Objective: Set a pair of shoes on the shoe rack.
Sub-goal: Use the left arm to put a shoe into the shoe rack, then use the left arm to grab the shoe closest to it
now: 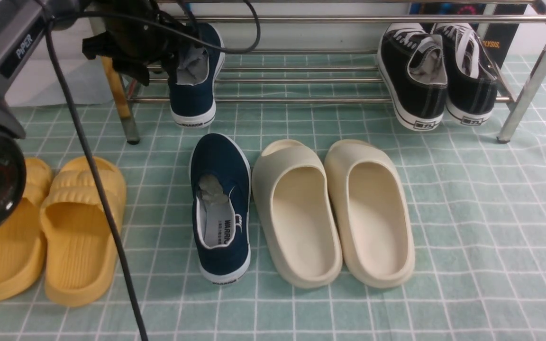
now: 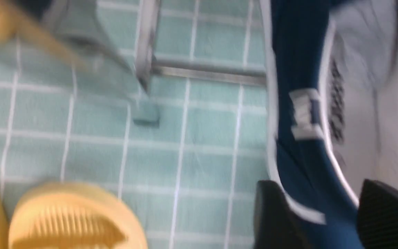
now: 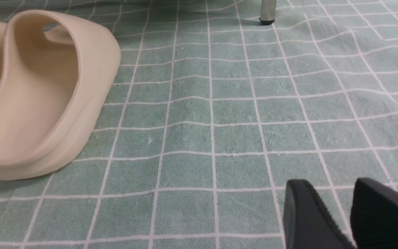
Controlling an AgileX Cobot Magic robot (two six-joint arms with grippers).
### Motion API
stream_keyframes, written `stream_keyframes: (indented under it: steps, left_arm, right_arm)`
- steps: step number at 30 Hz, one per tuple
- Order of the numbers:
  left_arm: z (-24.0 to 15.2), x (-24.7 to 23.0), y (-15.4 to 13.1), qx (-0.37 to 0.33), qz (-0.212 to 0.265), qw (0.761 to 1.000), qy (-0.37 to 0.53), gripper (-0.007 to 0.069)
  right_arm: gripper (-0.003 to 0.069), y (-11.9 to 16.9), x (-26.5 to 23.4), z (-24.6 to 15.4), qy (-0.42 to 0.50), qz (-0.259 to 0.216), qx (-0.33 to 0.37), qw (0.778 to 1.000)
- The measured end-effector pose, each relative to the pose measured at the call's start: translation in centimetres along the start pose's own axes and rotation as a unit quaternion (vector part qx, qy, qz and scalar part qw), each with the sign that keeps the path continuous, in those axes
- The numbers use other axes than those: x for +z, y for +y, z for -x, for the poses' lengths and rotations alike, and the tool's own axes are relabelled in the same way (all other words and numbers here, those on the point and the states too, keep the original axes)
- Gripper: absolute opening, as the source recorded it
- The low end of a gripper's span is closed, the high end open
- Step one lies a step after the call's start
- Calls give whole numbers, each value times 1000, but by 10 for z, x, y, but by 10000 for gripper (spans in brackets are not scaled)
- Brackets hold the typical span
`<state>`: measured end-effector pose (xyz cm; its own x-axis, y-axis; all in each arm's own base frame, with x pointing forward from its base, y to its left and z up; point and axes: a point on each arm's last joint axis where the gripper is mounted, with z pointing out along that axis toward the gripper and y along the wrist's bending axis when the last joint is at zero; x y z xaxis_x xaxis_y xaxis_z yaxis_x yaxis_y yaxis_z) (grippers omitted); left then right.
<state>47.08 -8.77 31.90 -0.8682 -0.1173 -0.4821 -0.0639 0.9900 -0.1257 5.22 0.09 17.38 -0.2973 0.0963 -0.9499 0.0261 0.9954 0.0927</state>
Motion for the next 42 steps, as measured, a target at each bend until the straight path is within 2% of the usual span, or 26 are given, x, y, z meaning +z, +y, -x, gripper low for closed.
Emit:
stream_keyframes:
  steps: [4,8,12,13,16,18,20,23,26,28,31,34,39,42]
  left_arm:
    - [-3,-23,-6,15,-40,999,6,256]
    - [-10,-42,-7,22,-60,998,9,237]
    - [-27,-63,-2,25,-58,998,20,237]
    - [-40,-81,2,25,-57,998,22,237]
    - [-63,-98,8,22,-58,997,35,237]
    - [-99,-108,14,1,-78,996,36,238]
    - [-126,-97,18,-22,-100,994,40,239]
    - [-146,-82,18,-39,-123,990,54,242]
    - [-168,-53,11,-29,-138,986,86,264]
    - [-179,-35,-12,5,-146,983,108,303]
    - [-183,-26,-28,29,-138,984,107,333]
    - [-183,-15,-43,42,-91,992,82,369]
    - [-176,-2,-37,13,-26,999,41,377]
    - [-176,10,-35,8,-8,999,43,377]
  right_arm:
    - [239,0,0,0,0,0,0,1000]
    - [239,0,0,0,0,0,0,1000]
    - [239,0,0,0,0,0,0,1000]
    - [239,0,0,0,0,0,0,1000]
    - [239,0,0,0,0,0,0,1000]
    - [239,0,0,0,0,0,0,1000]
    - [239,0,0,0,0,0,0,1000]
    - [239,0,0,0,0,0,0,1000]
    - [239,0,0,0,0,0,0,1000]
    - [239,0,0,0,0,0,0,1000]
    - [239,0,0,0,0,0,0,1000]
    - [239,0,0,0,0,0,0,1000]
    - [239,0,0,0,0,0,0,1000]
    - [239,0,0,0,0,0,0,1000]
